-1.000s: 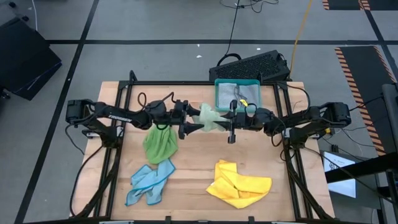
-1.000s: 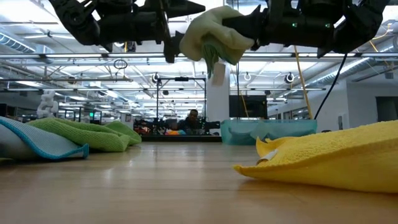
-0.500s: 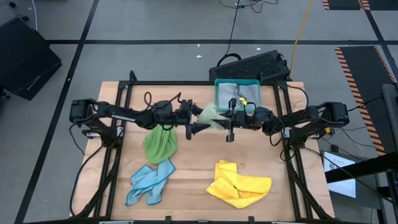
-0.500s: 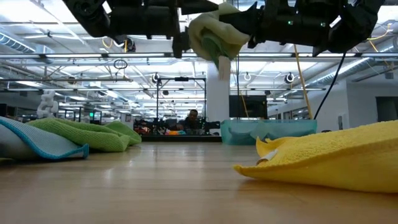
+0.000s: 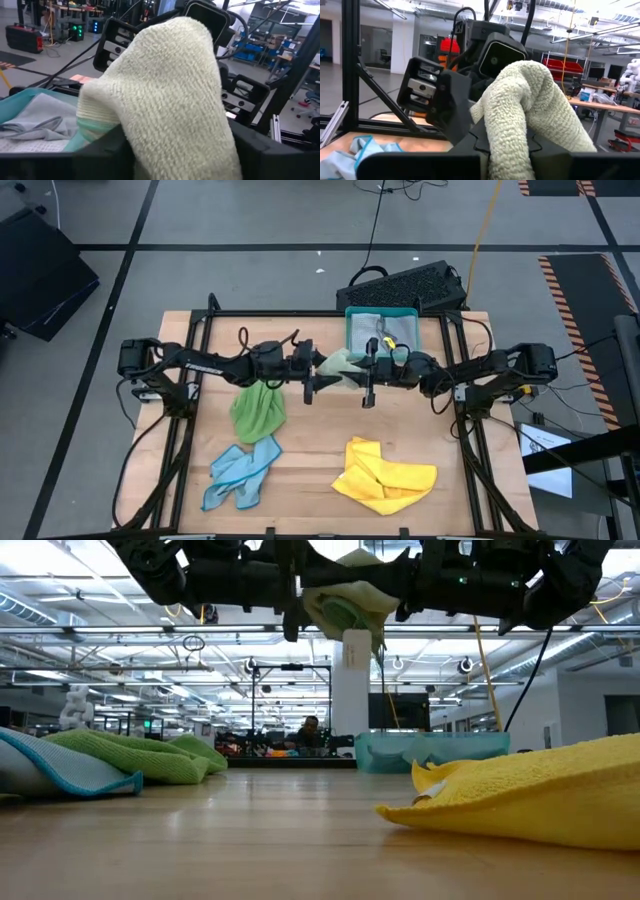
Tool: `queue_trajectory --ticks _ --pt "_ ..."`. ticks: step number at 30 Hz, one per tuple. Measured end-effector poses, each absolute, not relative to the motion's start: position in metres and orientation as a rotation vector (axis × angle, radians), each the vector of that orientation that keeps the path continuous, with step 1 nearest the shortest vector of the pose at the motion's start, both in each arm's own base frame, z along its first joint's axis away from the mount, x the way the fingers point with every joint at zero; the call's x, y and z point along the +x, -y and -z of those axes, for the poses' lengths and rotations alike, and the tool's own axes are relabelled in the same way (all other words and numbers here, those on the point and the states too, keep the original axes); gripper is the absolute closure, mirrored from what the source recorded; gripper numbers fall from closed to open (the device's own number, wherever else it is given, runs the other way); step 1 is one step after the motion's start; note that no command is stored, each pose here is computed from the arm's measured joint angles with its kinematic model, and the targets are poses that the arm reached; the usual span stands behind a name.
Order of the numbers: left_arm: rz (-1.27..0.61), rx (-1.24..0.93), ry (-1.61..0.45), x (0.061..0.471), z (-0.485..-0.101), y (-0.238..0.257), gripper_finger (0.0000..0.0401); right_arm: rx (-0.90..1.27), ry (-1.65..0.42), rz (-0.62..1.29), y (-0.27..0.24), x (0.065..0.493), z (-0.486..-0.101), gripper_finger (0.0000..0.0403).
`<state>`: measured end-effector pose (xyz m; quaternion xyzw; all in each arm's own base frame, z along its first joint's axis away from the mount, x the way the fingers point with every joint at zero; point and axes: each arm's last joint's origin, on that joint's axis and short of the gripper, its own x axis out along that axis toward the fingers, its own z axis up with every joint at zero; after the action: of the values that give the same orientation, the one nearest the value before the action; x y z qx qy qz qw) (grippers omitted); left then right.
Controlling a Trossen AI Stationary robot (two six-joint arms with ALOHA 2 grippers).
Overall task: Fold microfiber towels
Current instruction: Fold the light green microfiber cloth
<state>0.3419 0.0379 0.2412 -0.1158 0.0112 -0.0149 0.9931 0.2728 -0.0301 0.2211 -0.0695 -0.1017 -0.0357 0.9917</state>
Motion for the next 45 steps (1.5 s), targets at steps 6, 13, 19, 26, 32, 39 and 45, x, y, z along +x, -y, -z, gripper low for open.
queue_trajectory --ticks 6,13,19,26,32,39,45 --pt "0.076 -0.205 -0.002 0.342 -0.243 -0.036 0.0278 -0.143 0.216 0.068 0.03 0.272 -0.223 0.0383" --pt "0.095 -0.206 0.006 0.342 -0.244 -0.033 0.0208 -0.145 0.229 0.064 0.03 0.272 -0.224 0.0383" --pt "0.1 -0.215 0.019 0.345 -0.247 -0.03 0.0112 -0.144 0.231 0.075 0.03 0.272 -0.224 0.0383" --pt "0.078 -0.22 -0.017 0.362 -0.244 -0.033 0.0085 -0.156 0.223 0.077 0.03 0.272 -0.223 0.0383" --pt "0.083 -0.226 -0.041 0.36 -0.245 -0.037 0.0169 -0.159 0.217 0.076 0.03 0.272 -0.222 0.0383" --pt "0.099 -0.22 -0.037 0.361 -0.245 -0.029 0.0265 -0.172 0.235 0.072 0.03 0.272 -0.224 0.0383" --pt "0.105 -0.198 -0.04 0.361 -0.245 -0.029 0.0211 -0.164 0.241 0.072 0.03 0.272 -0.225 0.0383"
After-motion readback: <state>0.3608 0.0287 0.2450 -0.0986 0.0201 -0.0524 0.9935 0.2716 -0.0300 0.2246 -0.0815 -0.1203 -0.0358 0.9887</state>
